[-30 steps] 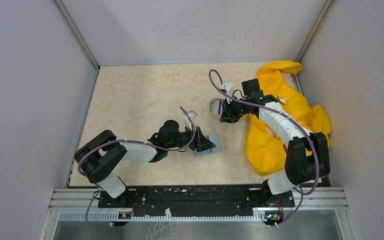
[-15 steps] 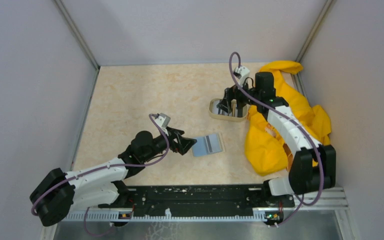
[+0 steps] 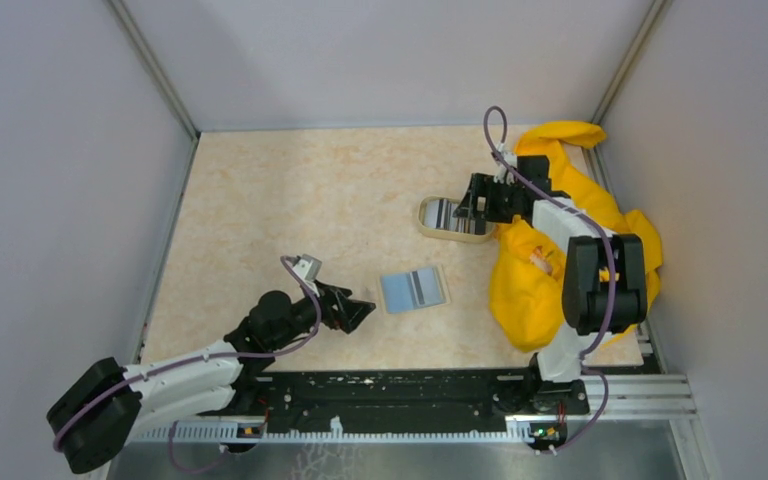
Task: Put the credit cards into the card holder
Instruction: Pick up the credit card from the storage box.
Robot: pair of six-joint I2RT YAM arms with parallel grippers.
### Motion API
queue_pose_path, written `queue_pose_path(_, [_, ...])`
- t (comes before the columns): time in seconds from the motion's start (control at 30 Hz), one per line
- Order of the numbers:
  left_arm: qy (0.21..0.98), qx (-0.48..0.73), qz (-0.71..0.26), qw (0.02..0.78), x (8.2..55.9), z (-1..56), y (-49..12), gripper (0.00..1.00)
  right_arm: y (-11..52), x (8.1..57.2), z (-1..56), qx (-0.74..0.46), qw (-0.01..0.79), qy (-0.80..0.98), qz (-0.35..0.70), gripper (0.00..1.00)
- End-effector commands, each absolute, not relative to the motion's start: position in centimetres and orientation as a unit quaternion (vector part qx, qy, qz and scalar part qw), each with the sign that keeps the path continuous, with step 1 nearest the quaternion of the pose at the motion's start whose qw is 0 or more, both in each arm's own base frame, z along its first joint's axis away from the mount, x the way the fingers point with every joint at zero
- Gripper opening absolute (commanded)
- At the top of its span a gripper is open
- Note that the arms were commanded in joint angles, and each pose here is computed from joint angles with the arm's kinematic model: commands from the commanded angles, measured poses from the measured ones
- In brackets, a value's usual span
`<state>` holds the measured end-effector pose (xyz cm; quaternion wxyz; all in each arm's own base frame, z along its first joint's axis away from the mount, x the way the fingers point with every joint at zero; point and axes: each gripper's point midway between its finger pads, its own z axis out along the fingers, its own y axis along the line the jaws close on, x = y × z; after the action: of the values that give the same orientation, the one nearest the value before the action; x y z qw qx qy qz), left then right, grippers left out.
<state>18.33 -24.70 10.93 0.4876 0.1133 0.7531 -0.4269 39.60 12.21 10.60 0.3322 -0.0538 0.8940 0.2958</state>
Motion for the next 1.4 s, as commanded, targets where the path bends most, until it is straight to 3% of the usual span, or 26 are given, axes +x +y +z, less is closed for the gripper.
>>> queue_pose_path(0.0, [0.728,0.099,-0.447,0.510,18.8,13.1,-24.9,0.99,11.7,42.3,10.9,-0.010,0.338,0.900,0.276,0.80])
queue_pose_path(0.27, [0.729,0.095,-0.449,0.507,18.6,12.8,-24.7,0.99,12.0,44.5,9.3,0.018,0.287,0.916,0.279,0.73])
queue_pose_path(0.37, [0.730,0.093,-0.451,0.506,18.4,12.5,-24.6,0.99,12.0,44.5,8.5,0.025,0.275,0.920,0.278,0.76])
queue_pose_path(0.6, [0.731,0.092,-0.450,0.505,18.6,12.3,-24.7,0.99,11.9,44.3,8.0,0.042,0.270,0.922,0.276,0.95])
queue_pose_path(1.37, [0.731,0.085,-0.456,0.501,18.6,12.4,-24.8,0.99,13.5,43.9,5.9,0.097,0.217,0.929,0.284,0.96])
